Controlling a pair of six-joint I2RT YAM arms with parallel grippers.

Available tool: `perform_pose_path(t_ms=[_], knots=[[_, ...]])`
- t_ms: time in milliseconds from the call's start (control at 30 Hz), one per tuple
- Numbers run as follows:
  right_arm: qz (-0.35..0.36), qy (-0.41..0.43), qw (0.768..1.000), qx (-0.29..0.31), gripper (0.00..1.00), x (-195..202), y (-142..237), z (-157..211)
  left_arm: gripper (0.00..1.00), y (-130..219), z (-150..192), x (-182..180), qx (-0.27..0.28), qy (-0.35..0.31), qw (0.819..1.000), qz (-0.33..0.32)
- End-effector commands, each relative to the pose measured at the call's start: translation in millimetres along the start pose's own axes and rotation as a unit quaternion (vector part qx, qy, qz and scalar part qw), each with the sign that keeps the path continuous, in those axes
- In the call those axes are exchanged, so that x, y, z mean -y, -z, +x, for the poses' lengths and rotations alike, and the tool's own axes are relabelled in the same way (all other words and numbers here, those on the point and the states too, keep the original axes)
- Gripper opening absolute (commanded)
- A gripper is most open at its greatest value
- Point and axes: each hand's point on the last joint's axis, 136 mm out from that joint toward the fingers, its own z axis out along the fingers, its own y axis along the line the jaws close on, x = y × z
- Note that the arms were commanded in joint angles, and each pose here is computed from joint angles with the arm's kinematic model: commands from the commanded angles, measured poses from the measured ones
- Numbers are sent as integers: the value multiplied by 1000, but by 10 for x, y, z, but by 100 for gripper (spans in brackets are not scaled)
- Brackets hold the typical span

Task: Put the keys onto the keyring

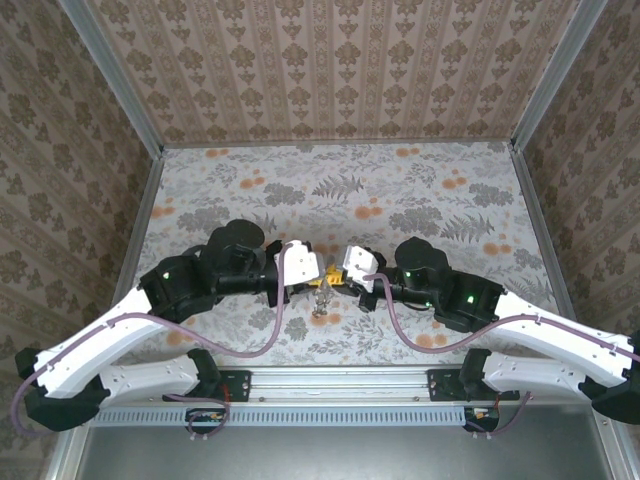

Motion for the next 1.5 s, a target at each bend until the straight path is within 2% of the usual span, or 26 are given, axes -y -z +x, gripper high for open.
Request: perform_pose_path(t_ms=[0,33,100,167,233,300,367,500,633,933,1167,1300,1367,1467], knots=[[-7,10,999,35,0,-13,81,-228,21,-84,-39,-22,13,-6,1000,7],[-7,10,999,34,0,-17,82,-222,20,-95,-40,-25,15,-5,1000,9],[-5,10,999,33,0,-9,82,-216,7,-108,-50,-22,20,-3,1000,15],[-3,10,999,32,0,-4,80,-206,0,-108,-47,-24,21,-1,1000,16],[-2,10,999,37,0,-3,90,-226,0,-90,-26,-8,20,2,1000,19],[-3,10,999,39,0,-4,94,-227,0,-26,-68,80,50,8,998,41],[-4,7,999,44,1,-14,98,-229,0,88,-192,103,110,15,993,48],[-14,-1,998,59,12,-54,105,-250,0,287,-435,131,246,26,966,75],[-21,-1,998,66,17,-78,120,-283,0,322,-499,110,299,28,950,85],[-19,-5,996,88,21,-88,196,-304,0,386,-582,81,372,29,924,84],[-1,-16,995,102,20,-22,268,-298,0,488,-639,54,406,28,909,86],[7,-18,993,115,11,15,274,-342,0,445,-663,44,414,36,904,100],[13,-16,993,117,6,41,291,-371,0,360,-652,52,395,43,911,110],[17,-10,993,117,1,57,327,-407,0,241,-613,112,336,38,935,105]])
